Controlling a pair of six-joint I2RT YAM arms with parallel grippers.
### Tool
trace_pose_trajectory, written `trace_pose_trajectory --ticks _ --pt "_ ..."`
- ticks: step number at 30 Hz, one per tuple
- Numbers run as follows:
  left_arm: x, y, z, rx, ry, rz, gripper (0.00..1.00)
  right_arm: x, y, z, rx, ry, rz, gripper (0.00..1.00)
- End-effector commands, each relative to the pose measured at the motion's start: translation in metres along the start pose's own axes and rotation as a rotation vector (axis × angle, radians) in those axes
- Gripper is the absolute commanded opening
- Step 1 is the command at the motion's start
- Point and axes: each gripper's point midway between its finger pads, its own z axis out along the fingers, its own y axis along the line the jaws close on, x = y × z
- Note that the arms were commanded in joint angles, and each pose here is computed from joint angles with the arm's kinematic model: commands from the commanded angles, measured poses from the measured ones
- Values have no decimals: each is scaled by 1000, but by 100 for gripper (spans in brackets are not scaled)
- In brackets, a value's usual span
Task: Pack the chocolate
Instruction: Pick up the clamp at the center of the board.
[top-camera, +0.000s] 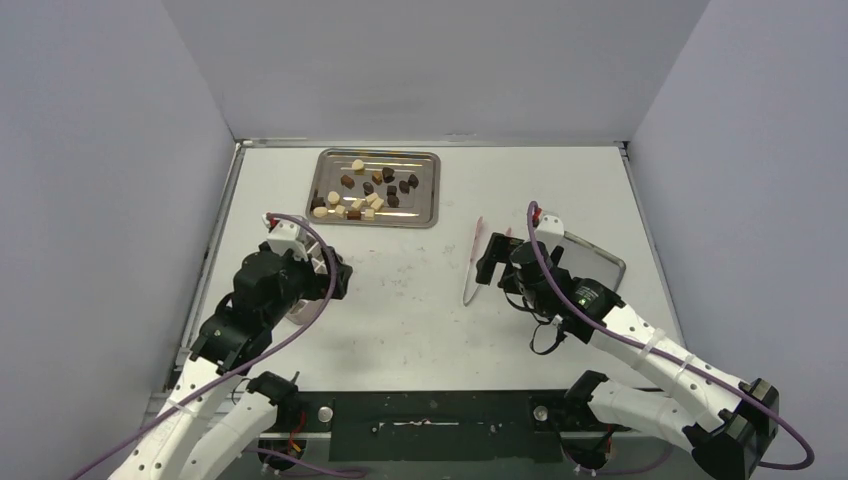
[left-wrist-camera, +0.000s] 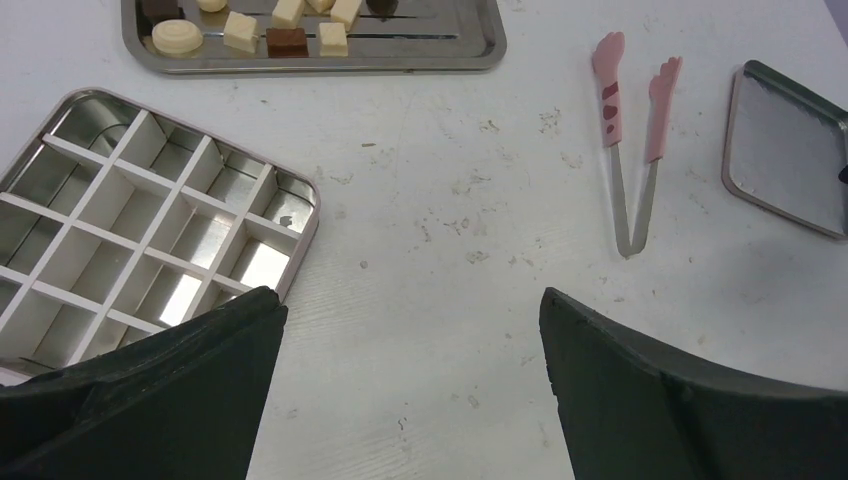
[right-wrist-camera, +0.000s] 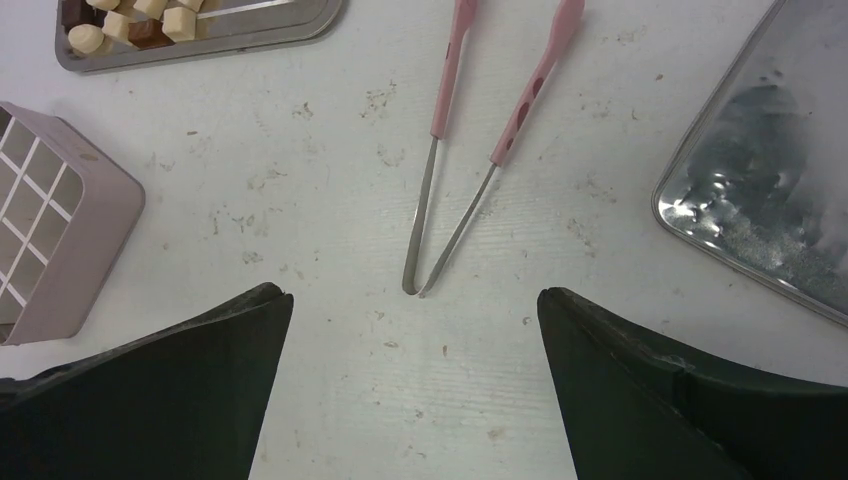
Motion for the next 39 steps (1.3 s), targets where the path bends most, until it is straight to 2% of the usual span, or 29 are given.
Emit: trace_pose_trajectory --ticks 1,11,16,23,35,39 --pt "-25 -4 -6 17 -97 -7 97 -13 4 0 -15 -59 -4 100" --pt "-56 11 -22 -74 -231 -12 97 -25 -33 1 186 -151 23 100" --pt "-58 6 -17 -41 -259 -37 97 -15 -34 19 238 -120 4 100" --pt "-61 25 -18 -112 -275 -61 97 4 -26 60 311 -70 3 98" --pt "-54 13 -19 -68 -251 -20 97 43 1 122 299 19 18 78" --pt "-51 12 -19 -61 -245 -15 97 47 8 137 309 32 9 75"
